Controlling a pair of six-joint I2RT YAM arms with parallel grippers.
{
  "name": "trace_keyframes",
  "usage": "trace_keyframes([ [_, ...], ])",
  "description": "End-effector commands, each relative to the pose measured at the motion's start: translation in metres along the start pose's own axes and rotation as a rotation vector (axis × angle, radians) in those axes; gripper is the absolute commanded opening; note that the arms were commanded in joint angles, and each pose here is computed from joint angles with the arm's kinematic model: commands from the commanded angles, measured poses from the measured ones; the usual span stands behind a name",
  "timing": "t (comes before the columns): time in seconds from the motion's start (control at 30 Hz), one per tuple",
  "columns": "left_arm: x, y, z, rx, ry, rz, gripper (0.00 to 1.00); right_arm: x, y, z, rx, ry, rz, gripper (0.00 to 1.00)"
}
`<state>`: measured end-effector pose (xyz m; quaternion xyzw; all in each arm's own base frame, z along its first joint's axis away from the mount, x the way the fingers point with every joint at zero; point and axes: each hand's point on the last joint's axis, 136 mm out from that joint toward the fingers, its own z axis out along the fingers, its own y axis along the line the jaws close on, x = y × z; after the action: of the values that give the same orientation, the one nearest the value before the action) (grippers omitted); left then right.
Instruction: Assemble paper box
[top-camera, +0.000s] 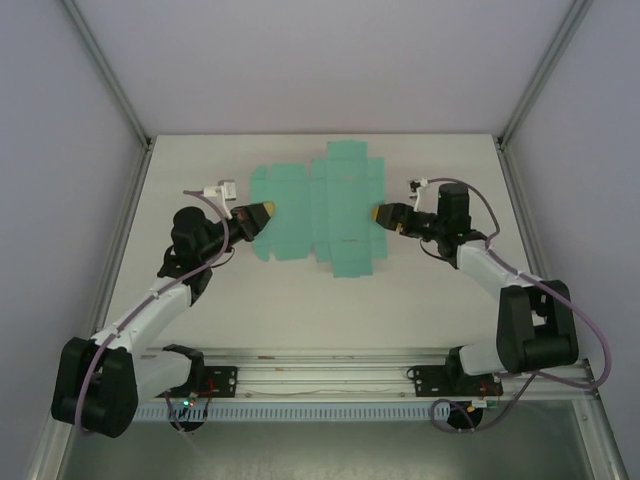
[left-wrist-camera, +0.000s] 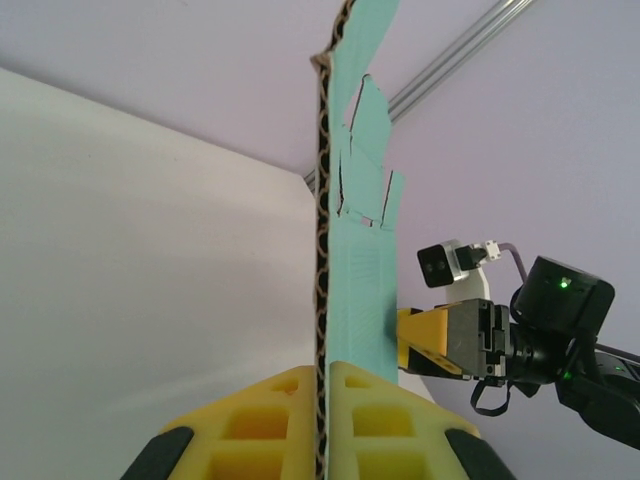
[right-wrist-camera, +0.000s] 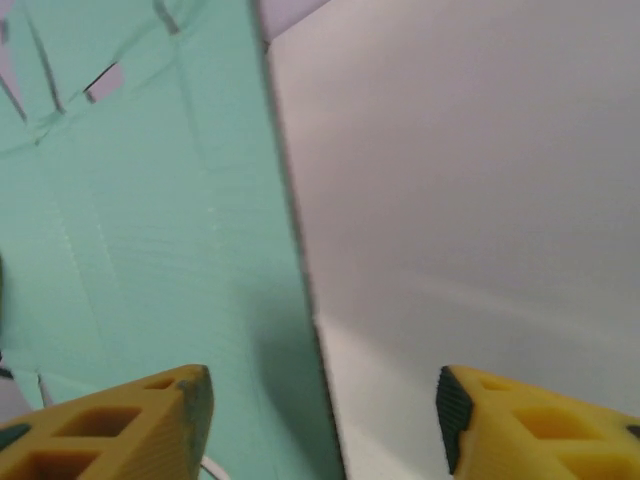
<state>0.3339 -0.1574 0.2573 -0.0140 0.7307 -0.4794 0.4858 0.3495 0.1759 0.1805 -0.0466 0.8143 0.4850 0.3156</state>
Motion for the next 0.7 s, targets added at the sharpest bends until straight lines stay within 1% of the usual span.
trace_keyframes([
  [0.0,-0.010,-0.011,-0.003,0.021,-0.030,0.019,0.00,0.006,0.012,0.003,-0.094,0.039,-0.023,0.50],
  [0.1,-0.010,-0.008,-0.003,0.002,-0.035,0.011,0.00,0.009,0.015,0.002,-0.117,0.047,-0.034,0.37],
  [0.23,-0.011,-0.007,-0.005,0.002,-0.049,0.012,0.00,0.014,0.019,-0.001,-0.129,0.051,-0.056,0.26],
  [0.3,-0.011,-0.006,-0.005,-0.009,-0.051,0.009,0.00,0.017,0.019,-0.003,-0.124,0.056,-0.067,0.16],
  [0.43,-0.012,0.000,-0.006,-0.034,-0.067,0.007,0.00,0.020,0.019,-0.007,-0.111,0.053,-0.093,0.01],
  [0.47,-0.012,0.003,-0.006,-0.044,-0.067,0.005,0.00,0.021,0.019,-0.007,-0.106,0.055,-0.101,0.00],
  [0.5,-0.011,0.006,-0.006,-0.067,-0.062,0.004,0.02,0.021,0.018,-0.007,-0.096,0.053,-0.102,0.00],
  [0.53,-0.007,0.015,-0.007,-0.113,-0.051,-0.002,0.19,0.020,0.017,-0.008,-0.086,0.051,-0.104,0.00],
  [0.57,-0.005,0.024,-0.008,-0.162,-0.042,-0.003,0.49,0.023,0.015,-0.008,-0.071,0.061,-0.107,0.00],
  [0.6,-0.002,0.036,-0.011,-0.231,-0.032,-0.005,0.87,0.026,0.013,-0.008,-0.050,0.077,-0.123,0.00],
  [0.63,0.000,0.047,-0.015,-0.295,-0.028,0.004,1.00,0.030,0.009,-0.008,-0.023,0.097,-0.140,0.00],
  [0.67,0.003,0.058,-0.019,-0.357,-0.021,0.007,1.00,0.034,0.004,-0.008,0.012,0.117,-0.156,0.00],
])
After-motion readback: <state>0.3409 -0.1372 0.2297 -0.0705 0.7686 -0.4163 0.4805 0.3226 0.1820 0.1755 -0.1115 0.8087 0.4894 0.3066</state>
